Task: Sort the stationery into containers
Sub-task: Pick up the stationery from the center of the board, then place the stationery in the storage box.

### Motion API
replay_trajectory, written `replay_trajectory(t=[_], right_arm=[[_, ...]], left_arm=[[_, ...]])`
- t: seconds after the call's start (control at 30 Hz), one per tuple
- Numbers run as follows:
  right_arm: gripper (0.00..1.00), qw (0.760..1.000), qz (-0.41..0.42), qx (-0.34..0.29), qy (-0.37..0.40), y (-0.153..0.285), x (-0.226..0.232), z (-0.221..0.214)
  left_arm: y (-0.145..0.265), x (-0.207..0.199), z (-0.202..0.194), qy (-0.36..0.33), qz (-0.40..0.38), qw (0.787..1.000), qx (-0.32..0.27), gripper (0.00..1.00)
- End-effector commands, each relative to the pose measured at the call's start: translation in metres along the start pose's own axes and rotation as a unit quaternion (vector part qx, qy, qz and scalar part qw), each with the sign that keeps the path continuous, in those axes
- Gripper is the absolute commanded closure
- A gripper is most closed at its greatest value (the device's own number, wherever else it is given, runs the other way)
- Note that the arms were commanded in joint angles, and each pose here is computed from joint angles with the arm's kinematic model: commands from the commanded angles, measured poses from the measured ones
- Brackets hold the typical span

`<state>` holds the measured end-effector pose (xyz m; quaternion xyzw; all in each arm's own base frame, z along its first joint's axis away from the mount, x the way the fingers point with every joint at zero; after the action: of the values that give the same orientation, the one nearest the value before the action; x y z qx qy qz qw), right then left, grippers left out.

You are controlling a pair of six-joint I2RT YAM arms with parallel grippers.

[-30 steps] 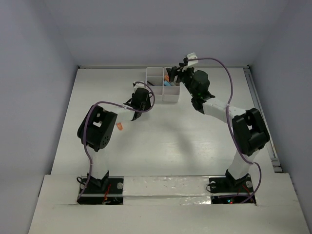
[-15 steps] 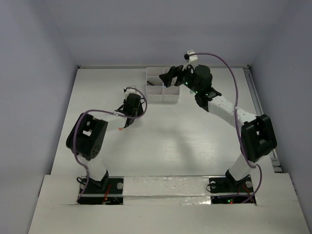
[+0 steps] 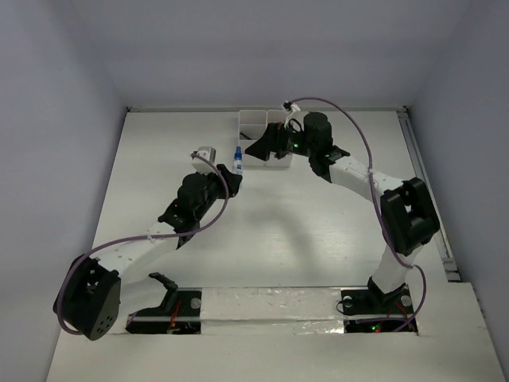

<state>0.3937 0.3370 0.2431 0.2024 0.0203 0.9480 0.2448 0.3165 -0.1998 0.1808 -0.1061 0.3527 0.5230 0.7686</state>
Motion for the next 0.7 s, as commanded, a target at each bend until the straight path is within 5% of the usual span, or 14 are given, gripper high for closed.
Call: replay_trajectory(t=[0.0,0.33,0.43,0.47,0.57,0.63,0.67], right_arm=[[0.00,0.997,0.075,-0.001,-0.007,-0.008,0.038,0.013],[0.07,0.993,0.108,0.025,-0.035,-0.025,0.056,-0.013],[0.26,0.991,0.125,0.020,-0.046,-0.026,0.060,-0.012],[0.49,0.990,0.129,0.015,-0.048,-0.026,0.062,-0.009],[0.91,0.990,0.131,0.012,-0.051,-0.025,0.063,-0.009],[1.00,0.992,0.116,0.004,-0.049,-0.025,0.060,-0.005],[1.00,0.994,0.096,-0.001,-0.043,-0.026,0.054,-0.003]], left_arm=[[0.009,-0.026,0.016,-0.010,-0.061,0.998,-0.028,1.00],[0.022,-0.056,0.013,-0.024,-0.126,0.992,-0.022,1.00],[0.025,-0.059,0.013,-0.025,-0.131,0.991,-0.023,1.00],[0.025,-0.059,0.013,-0.026,-0.131,0.991,-0.023,1.00],[0.025,-0.058,0.013,-0.025,-0.125,0.992,-0.023,0.94],[0.026,-0.056,0.013,-0.026,-0.121,0.992,-0.024,0.78],[0.029,-0.057,0.016,-0.026,-0.123,0.992,-0.030,0.58]])
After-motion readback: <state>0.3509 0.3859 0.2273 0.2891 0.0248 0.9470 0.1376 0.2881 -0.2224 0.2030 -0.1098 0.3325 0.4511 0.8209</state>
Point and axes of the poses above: each gripper's point midway between its finger pads, its own y axis back along the fingers, its own x axis along the line the jaws close on, z = x × y, the point moved 1 cm from there along y, back along the fingers, and after that the axes turned 14 degrees about y, right-handed, at the moved point
